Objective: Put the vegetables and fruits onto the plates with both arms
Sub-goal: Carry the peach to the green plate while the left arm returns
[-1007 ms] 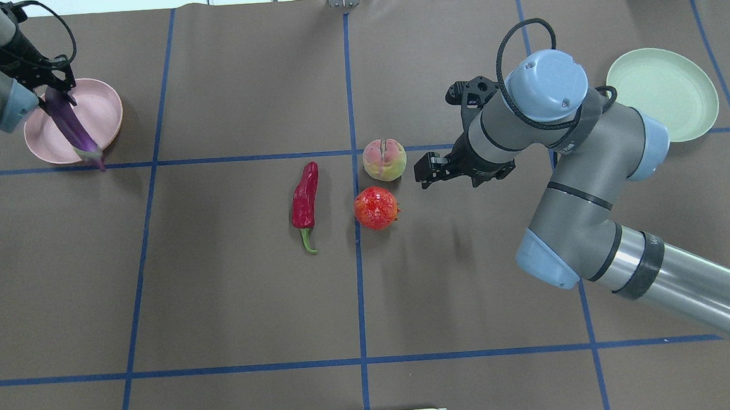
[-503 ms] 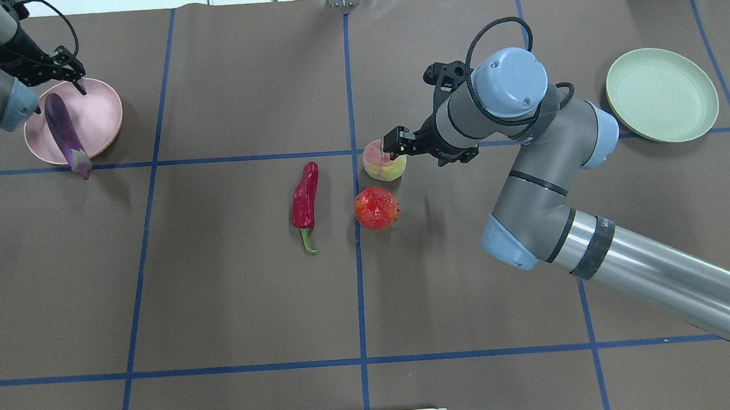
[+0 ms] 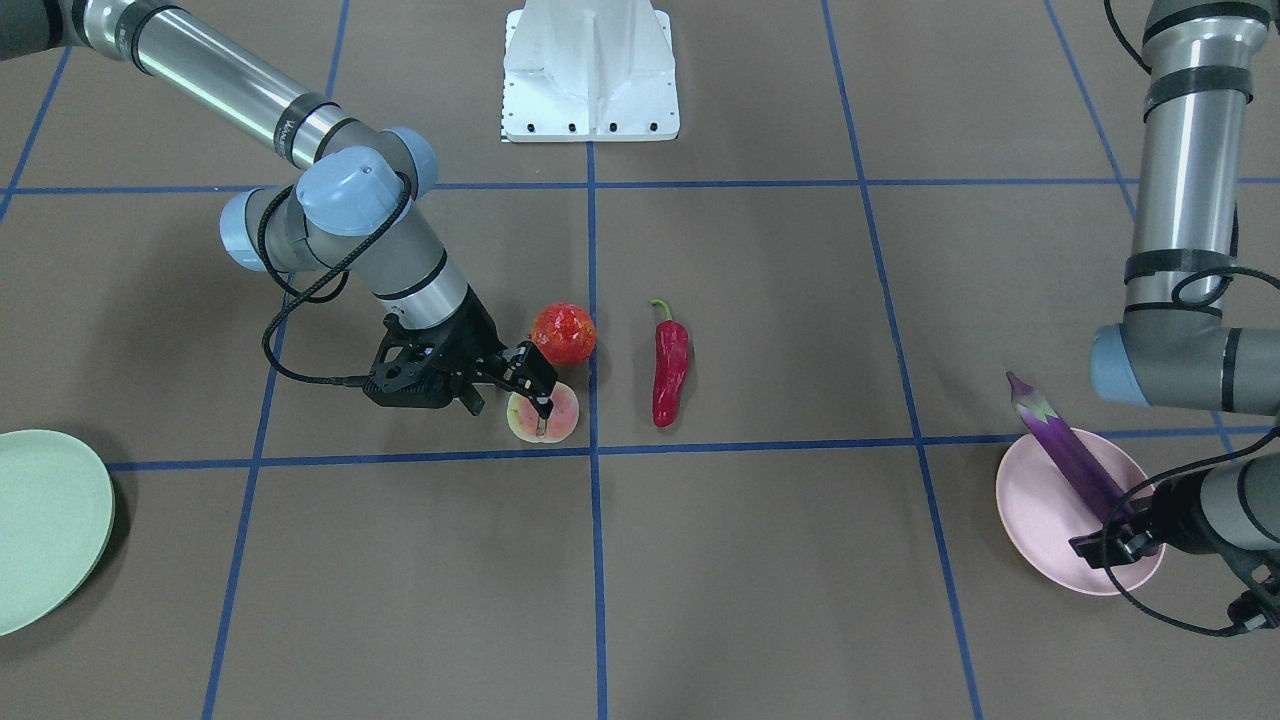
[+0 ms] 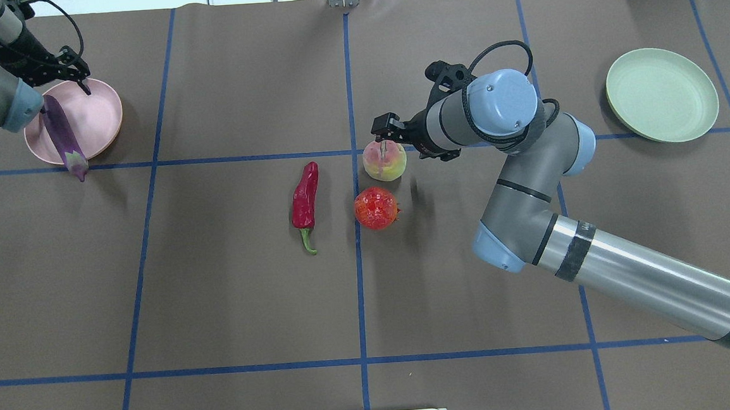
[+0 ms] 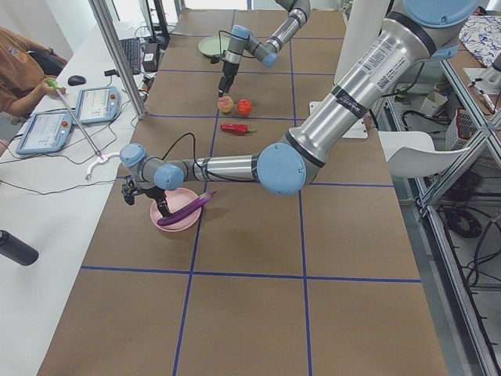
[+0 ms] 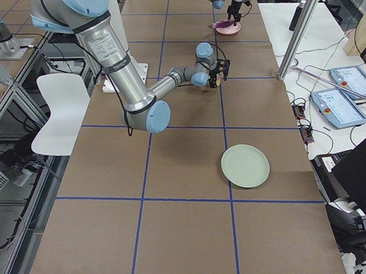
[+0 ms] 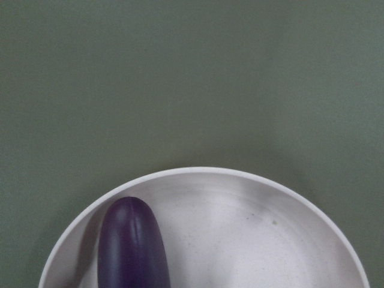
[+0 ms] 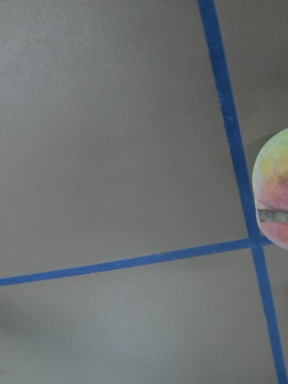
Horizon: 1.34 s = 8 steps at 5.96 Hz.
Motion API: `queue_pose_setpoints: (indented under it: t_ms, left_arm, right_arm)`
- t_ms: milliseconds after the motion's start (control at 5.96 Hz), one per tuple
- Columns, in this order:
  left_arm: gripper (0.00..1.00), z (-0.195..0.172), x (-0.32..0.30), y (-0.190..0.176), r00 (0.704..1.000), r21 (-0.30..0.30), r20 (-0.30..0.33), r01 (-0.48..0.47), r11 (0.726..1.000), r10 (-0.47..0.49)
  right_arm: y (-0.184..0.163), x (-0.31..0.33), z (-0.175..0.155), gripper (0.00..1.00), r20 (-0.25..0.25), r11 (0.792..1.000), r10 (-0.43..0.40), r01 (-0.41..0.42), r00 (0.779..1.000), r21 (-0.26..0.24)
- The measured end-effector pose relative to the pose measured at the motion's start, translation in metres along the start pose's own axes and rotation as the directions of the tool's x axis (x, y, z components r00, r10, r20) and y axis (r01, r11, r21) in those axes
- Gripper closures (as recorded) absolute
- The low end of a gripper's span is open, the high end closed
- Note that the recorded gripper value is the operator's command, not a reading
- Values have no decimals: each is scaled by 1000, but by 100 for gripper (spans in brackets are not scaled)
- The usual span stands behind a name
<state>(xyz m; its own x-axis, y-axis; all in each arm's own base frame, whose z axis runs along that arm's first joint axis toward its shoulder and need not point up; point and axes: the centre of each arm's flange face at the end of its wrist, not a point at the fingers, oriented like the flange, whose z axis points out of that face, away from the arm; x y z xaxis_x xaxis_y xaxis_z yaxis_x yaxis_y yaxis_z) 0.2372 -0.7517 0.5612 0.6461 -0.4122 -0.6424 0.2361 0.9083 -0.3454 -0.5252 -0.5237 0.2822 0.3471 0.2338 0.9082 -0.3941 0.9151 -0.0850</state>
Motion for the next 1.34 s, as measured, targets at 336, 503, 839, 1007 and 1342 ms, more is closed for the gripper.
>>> queue_pose_setpoints:
  t_ms: [336,503,839,1007,1342]
  left_arm:
    - [0,0,0,1,1000,1,0,-1,1000,1]
    - [0,-1,1,1,1000,2,-2,-3,1000,3]
    - [0,-3,2,5,1000,7,-8,-2,1000,2]
    - [0,-3,2,6,1000,7,-9,-2,1000,2]
    - [0,-9,8,8,1000,12,-17,-4,1000,5]
  right_arm:
    - [18,-1,9,0,-3,1000,22,-22,1000,0]
    - [21,-2,11,0,-4,1000,27,-27,1000,-1]
    - [19,-10,18,0,-7,999,50,-50,999,15]
    - [19,-12,22,2,-12,998,58,-58,998,19]
    - [21,-13,25,100,-14,997,71,-71,997,19]
